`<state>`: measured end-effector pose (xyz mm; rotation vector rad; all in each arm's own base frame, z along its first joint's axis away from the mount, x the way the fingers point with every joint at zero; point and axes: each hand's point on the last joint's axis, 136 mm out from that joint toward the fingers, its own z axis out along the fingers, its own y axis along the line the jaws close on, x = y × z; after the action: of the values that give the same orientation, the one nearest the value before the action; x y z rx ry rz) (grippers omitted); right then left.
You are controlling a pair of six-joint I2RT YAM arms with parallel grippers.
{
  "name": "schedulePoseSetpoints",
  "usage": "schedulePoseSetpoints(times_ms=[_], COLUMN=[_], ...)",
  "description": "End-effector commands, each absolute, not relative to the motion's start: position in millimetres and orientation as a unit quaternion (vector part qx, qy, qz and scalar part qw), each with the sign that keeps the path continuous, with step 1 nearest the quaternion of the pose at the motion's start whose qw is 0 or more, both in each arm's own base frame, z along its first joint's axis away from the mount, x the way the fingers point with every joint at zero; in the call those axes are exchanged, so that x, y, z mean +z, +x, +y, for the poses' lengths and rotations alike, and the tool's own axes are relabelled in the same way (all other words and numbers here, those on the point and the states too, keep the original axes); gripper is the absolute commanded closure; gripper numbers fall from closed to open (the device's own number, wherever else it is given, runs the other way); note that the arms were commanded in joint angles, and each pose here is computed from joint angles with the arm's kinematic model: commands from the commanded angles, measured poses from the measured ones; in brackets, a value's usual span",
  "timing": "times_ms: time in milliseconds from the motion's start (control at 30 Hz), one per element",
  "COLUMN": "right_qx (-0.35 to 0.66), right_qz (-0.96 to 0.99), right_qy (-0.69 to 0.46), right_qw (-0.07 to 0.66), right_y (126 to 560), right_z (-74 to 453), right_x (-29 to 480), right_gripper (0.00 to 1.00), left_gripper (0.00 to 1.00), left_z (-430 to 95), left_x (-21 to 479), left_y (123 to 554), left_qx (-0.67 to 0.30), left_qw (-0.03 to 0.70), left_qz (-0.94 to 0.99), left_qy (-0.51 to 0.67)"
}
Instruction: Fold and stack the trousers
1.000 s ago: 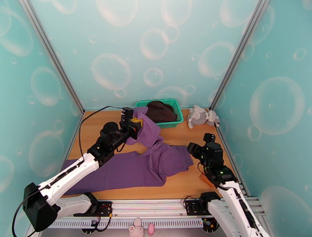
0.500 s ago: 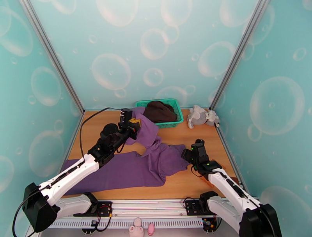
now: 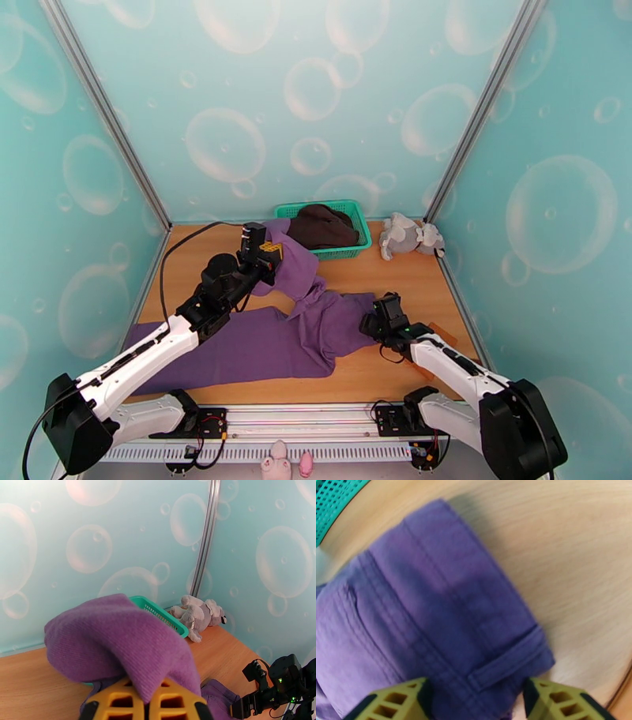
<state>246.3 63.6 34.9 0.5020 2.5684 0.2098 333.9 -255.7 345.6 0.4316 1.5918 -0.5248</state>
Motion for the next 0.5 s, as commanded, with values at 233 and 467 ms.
schedulePoseSetpoints(times_ms=[233, 467], right_qx=[0.084, 0.096], right_qz=[0.932, 0.927], right_qy=[0.228, 0.22], right_qw=[0.269, 0.29], right_y=[248.7, 259.6], right_z=[50.0, 46.8], right_x=[25.0, 32.3], right_gripper=[0.74, 1.0], left_gripper=[1.0, 1.0], left_z=[-253.3, -246.3], left_x=[357.4, 358.3], left_y=[333.4, 330.6], left_qx=[-0.234, -0.22], left_qw=[0.671, 0.673], left_qz=[0.679, 0.681], left_qy=[0.186, 0.185])
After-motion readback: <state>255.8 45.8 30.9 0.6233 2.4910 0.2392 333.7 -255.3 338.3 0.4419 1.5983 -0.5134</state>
